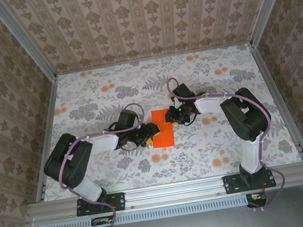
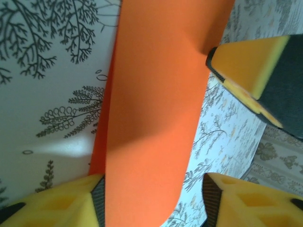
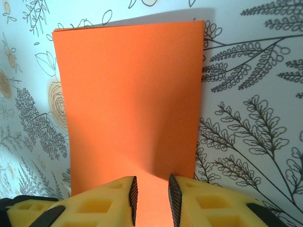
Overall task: Fold a paper plane with a square sheet of paper (pick it up from the middle)
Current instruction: Move the paper to the center of the table.
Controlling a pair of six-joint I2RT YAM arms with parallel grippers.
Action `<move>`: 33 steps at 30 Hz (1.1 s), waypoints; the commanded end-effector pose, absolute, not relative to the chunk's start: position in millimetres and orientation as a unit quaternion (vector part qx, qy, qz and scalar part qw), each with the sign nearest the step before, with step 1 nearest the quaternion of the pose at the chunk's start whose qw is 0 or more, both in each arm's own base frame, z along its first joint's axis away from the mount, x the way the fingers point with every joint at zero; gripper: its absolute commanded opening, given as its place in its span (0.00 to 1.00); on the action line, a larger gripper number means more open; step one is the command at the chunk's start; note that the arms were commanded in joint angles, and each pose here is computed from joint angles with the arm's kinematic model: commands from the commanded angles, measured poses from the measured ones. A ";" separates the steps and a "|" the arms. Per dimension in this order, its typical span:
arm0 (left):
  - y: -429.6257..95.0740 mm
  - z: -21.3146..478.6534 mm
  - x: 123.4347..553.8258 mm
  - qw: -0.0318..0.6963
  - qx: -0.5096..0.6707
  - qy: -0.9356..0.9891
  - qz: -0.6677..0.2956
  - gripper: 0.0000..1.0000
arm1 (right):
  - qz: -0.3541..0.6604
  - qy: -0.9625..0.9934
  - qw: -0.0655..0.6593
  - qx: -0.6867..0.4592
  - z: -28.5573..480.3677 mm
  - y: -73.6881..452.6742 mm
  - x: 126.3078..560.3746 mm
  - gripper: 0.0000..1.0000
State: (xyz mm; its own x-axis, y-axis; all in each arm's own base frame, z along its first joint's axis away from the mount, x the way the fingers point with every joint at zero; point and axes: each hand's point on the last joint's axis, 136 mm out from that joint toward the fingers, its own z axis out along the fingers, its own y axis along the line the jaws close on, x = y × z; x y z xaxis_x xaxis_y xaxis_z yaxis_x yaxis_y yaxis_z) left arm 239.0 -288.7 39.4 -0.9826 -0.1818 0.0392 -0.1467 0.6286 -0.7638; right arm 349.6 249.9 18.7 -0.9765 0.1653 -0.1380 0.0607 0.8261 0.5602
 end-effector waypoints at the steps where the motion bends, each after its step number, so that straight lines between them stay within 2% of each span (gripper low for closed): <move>1: -296.1 45.5 246.4 0.022 -0.068 0.894 -0.443 0.52 | 0.265 0.959 0.061 0.076 -5.9 240.0 336.6 0.29; 6: -293.6 41.2 250.8 0.020 -0.072 0.896 -0.437 0.35 | 0.293 0.951 0.065 0.069 5.6 248.9 339.1 0.29; 12: -281.6 34.6 251.3 0.024 -0.075 0.906 -0.416 0.12 | 0.363 0.926 0.101 0.030 56.9 270.2 348.9 0.32; 16: -274.1 31.6 248.6 0.026 -0.076 0.911 -0.404 0.05 | 0.389 0.914 0.115 0.010 79.5 279.5 346.7 0.34; 19: -270.2 31.2 245.5 0.027 -0.076 0.911 -0.405 0.06 | 0.394 0.912 0.114 0.004 81.4 282.1 341.8 0.34; 24: -269.0 38.1 243.8 0.032 -0.064 0.905 -0.419 0.20 | 0.388 0.916 0.098 0.003 66.9 285.2 334.7 0.35; 27: -272.1 44.4 244.7 0.038 -0.053 0.900 -0.430 0.24 | 0.386 0.918 0.087 0.007 56.4 287.0 334.2 0.35; 33: -275.5 49.6 241.1 0.034 -0.037 0.894 -0.445 0.25 | 0.379 0.923 0.068 0.017 39.7 288.6 333.7 0.34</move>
State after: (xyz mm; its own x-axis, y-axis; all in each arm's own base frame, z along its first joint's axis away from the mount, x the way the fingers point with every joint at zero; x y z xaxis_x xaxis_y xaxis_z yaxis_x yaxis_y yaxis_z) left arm 245.9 -274.8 42.3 -0.9908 -0.1352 -0.0071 -0.0798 0.6254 -0.7762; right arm 337.7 285.1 48.3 -0.9846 0.0843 -0.1531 -0.0467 0.7171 0.6954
